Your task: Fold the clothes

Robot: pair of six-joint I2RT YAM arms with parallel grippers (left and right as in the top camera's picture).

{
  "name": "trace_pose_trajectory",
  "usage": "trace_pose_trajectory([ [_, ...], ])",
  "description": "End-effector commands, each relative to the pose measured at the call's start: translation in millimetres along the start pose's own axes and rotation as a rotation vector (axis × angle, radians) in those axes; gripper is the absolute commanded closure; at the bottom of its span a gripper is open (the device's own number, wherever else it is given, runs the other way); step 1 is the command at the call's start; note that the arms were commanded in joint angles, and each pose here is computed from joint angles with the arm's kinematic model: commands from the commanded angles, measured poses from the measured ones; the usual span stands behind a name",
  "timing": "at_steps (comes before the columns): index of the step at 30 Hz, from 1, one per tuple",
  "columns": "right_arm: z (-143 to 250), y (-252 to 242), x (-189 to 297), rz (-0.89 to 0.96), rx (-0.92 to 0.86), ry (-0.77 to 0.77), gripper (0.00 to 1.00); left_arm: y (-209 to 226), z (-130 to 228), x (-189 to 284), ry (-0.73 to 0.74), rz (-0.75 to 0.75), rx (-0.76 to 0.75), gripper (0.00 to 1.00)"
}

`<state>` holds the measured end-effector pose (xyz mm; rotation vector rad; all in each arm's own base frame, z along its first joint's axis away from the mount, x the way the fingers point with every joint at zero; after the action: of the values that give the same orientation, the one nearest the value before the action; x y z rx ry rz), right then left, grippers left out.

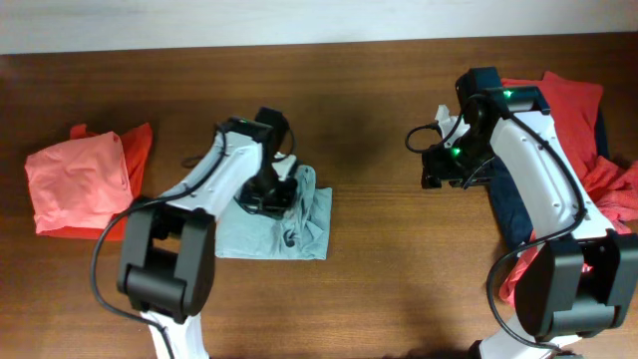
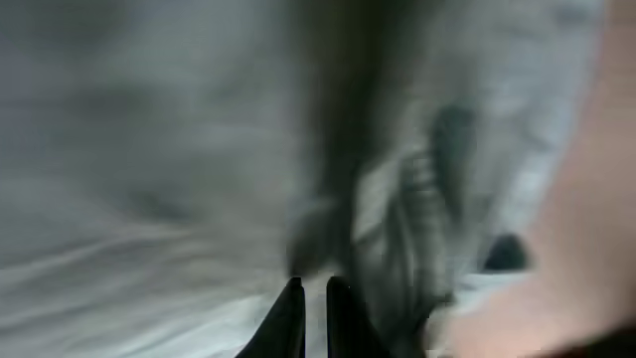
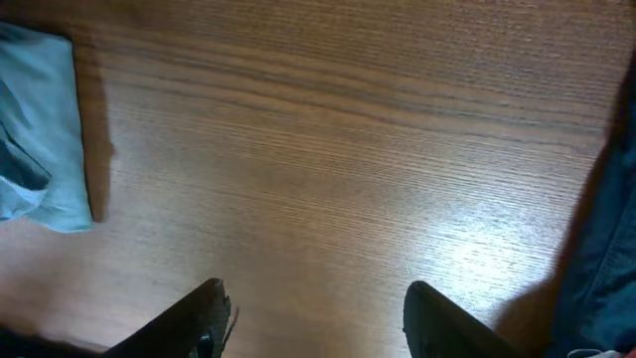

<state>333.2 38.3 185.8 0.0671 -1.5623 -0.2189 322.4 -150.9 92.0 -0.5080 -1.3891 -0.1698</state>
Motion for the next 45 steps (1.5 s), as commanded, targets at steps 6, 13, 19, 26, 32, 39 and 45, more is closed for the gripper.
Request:
trace_pose_trajectory([
  [6,2,1,2,0.009,0.015,-0.005,0.38,-91,10,-19,0.053,0.241,-0.314,0.91],
  [13,3,0,2,0.009,0.014,0.002,0.38,-52,3,12,0.035,0.049,-0.257,0.96],
  [19,12,23,4,-0.183,0.130,0.048,0.37,-5,-25,106,-0.263,-0.066,-0.171,0.94],
  [26,28,76,-2,-0.278,0.269,0.089,0.26,62,-31,125,-0.367,-0.093,0.019,0.94],
  [32,31,134,-22,-0.294,0.264,0.061,0.27,91,-27,117,-0.345,-0.093,0.091,0.93],
  [39,38,183,-70,-0.289,0.258,0.115,0.37,99,-28,108,-0.313,-0.114,0.106,0.93],
  [45,47,207,-110,-0.268,0.272,0.162,0.53,99,-28,108,-0.312,-0.114,0.106,0.93],
])
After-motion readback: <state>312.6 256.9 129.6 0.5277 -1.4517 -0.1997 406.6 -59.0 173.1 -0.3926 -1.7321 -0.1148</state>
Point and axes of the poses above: each gripper's point midway between its finger pads, its own x axis back along the fingers, its own y axis along the line the jaws close on, z = x × y, the point moved 6 cm from there along x, back along the fingers, and after that the axes turned 11 degrees about -x, right-handed, at the moved point
